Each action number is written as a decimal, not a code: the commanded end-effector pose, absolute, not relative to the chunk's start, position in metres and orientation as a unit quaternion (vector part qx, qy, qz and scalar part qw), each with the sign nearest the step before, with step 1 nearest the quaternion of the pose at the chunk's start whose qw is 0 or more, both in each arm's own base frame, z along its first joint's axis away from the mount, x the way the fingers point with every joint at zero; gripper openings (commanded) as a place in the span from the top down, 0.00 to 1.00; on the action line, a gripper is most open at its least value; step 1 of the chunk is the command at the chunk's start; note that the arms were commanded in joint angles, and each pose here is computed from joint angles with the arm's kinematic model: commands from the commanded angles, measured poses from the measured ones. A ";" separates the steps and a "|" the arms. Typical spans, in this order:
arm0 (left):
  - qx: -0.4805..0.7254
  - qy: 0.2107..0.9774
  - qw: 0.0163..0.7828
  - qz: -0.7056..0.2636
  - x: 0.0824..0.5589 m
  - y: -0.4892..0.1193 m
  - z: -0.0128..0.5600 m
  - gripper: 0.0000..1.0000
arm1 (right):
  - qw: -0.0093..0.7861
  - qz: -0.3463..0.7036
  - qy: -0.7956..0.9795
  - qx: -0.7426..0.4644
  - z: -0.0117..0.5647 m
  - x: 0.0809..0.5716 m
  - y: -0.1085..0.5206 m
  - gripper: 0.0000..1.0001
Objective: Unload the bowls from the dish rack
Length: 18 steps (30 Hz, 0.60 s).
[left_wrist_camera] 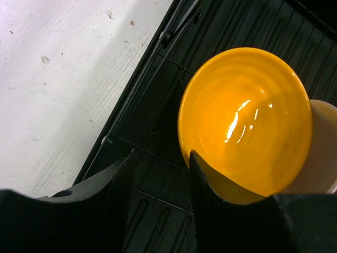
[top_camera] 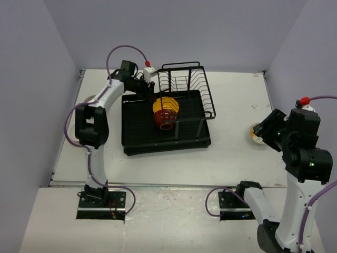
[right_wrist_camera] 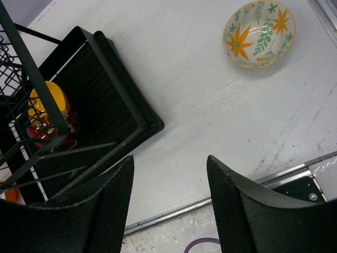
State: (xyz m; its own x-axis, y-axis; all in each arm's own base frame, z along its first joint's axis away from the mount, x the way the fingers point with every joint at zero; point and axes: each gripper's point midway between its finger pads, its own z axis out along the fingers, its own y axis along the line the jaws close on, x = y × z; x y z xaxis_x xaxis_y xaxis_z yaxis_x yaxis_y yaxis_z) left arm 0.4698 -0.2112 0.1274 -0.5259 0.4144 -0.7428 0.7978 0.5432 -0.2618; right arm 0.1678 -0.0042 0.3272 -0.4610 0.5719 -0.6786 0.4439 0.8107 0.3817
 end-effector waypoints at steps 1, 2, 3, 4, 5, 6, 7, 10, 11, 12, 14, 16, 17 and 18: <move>0.390 0.800 0.332 -0.314 0.454 -0.224 0.156 0.53 | 0.409 0.065 0.860 0.298 0.319 0.157 -0.005 0.41; 0.390 0.800 0.331 -0.314 0.453 -0.225 0.154 0.53 | 0.409 0.064 0.860 0.298 0.319 0.156 -0.005 0.41; 0.390 0.800 0.331 -0.313 0.453 -0.224 0.154 0.53 | 0.409 0.063 0.860 0.299 0.319 0.155 -0.005 0.41; 0.390 0.801 0.330 -0.311 0.453 -0.224 0.152 0.53 | 0.408 0.062 0.861 0.298 0.318 0.155 -0.005 0.41; 0.390 0.802 0.332 -0.306 0.454 -0.223 0.151 0.53 | 0.409 0.062 0.860 0.298 0.318 0.154 -0.005 0.41; 0.391 0.802 0.334 -0.302 0.454 -0.222 0.151 0.53 | 0.408 0.062 0.860 0.299 0.318 0.153 -0.005 0.41; 0.391 0.801 0.338 -0.301 0.454 -0.221 0.153 0.53 | 0.409 0.062 0.860 0.299 0.318 0.153 -0.005 0.41; 0.392 0.801 0.331 -0.308 0.450 -0.221 0.151 0.53 | 0.410 0.067 0.859 0.300 0.318 0.153 -0.004 0.41; 0.394 0.801 0.326 -0.310 0.448 -0.222 0.150 0.53 | 0.409 0.067 0.860 0.299 0.317 0.154 -0.004 0.41; 0.395 0.801 0.322 -0.313 0.445 -0.223 0.148 0.53 | 0.409 0.068 0.859 0.299 0.317 0.154 -0.003 0.41; 0.399 0.802 0.314 -0.315 0.439 -0.226 0.144 0.53 | 0.410 0.070 0.858 0.300 0.319 0.155 -0.003 0.42; 0.404 0.801 0.307 -0.318 0.431 -0.229 0.140 0.53 | 0.411 0.071 0.858 0.300 0.319 0.156 -0.003 0.41; 0.404 0.802 0.302 -0.319 0.428 -0.230 0.137 0.53 | 0.411 0.071 0.858 0.300 0.320 0.156 -0.003 0.41; 0.406 0.803 0.297 -0.321 0.424 -0.231 0.133 0.53 | 0.411 0.071 0.858 0.300 0.320 0.156 -0.003 0.41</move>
State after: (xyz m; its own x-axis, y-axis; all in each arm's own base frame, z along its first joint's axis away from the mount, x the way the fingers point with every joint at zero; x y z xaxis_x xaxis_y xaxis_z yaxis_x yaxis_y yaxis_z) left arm 0.4461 -0.2098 0.1181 -0.5606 0.4229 -0.7120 0.7853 0.5444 -0.2949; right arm 0.1631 -0.0041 0.3262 -0.4533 0.5716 -0.6840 0.4421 0.8105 0.3843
